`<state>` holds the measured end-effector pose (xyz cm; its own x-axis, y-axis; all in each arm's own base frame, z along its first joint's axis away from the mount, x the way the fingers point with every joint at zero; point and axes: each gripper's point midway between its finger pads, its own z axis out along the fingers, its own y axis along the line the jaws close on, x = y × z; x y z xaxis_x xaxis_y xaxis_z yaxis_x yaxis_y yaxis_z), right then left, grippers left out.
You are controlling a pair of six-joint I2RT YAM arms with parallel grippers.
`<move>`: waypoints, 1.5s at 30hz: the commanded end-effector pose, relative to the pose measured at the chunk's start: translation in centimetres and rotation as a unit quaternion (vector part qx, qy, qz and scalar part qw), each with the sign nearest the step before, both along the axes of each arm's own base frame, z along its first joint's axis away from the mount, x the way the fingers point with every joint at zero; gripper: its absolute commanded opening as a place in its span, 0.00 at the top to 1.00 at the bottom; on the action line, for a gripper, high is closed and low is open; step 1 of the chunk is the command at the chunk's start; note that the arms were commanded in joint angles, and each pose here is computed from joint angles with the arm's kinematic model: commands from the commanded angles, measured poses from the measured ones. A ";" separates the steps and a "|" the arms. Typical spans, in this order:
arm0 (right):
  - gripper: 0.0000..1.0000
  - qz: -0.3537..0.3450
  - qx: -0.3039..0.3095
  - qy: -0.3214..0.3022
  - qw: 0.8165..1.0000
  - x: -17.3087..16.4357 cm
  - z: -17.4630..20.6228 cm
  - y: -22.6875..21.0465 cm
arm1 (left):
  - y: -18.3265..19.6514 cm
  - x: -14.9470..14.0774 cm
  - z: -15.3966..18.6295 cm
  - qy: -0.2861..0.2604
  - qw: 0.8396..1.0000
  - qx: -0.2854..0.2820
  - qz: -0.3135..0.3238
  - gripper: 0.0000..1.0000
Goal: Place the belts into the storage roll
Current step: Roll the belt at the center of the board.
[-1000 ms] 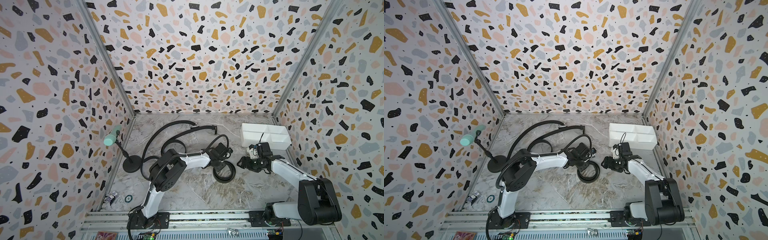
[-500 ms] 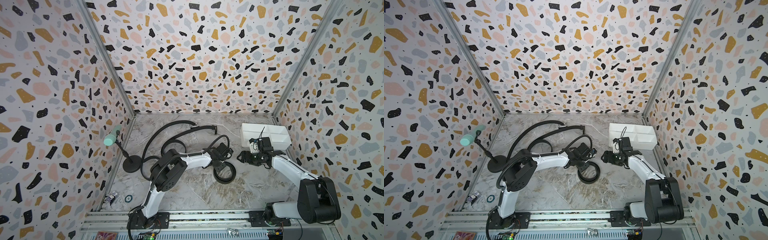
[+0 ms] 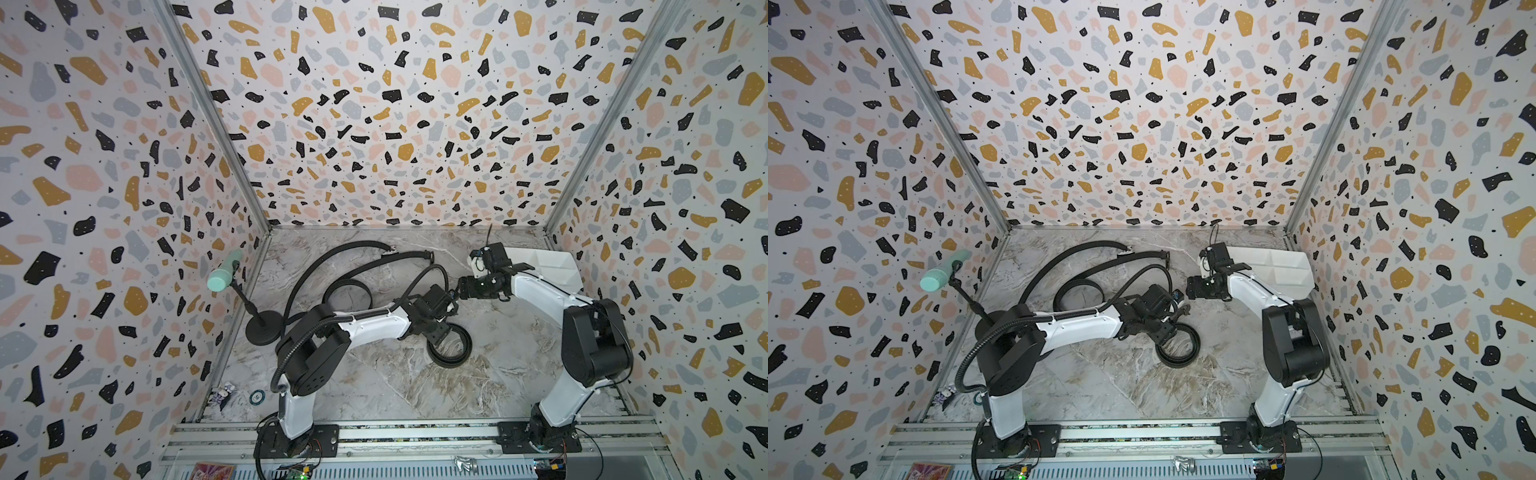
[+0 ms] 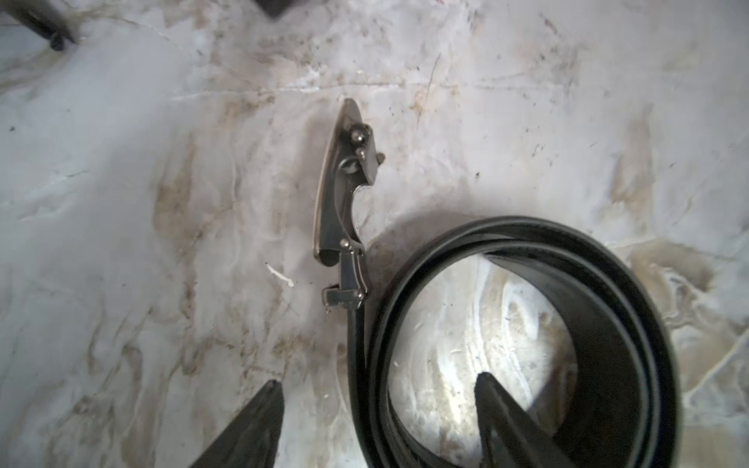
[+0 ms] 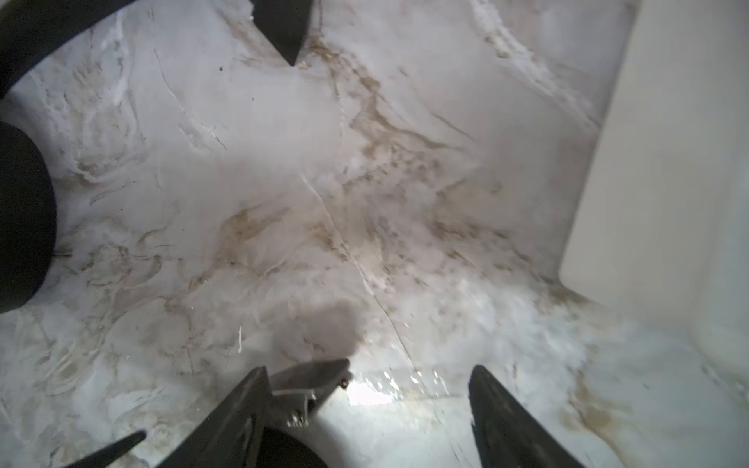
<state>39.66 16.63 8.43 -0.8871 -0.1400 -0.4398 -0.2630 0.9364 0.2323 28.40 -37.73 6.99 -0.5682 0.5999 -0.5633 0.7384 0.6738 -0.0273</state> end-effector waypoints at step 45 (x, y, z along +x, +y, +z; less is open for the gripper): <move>0.27 0.032 0.004 -0.028 0.999 -5.1 1.4 -2.0 | 0.2 3.1 -0.2 -0.026 0.998 0.051 0.026 0.34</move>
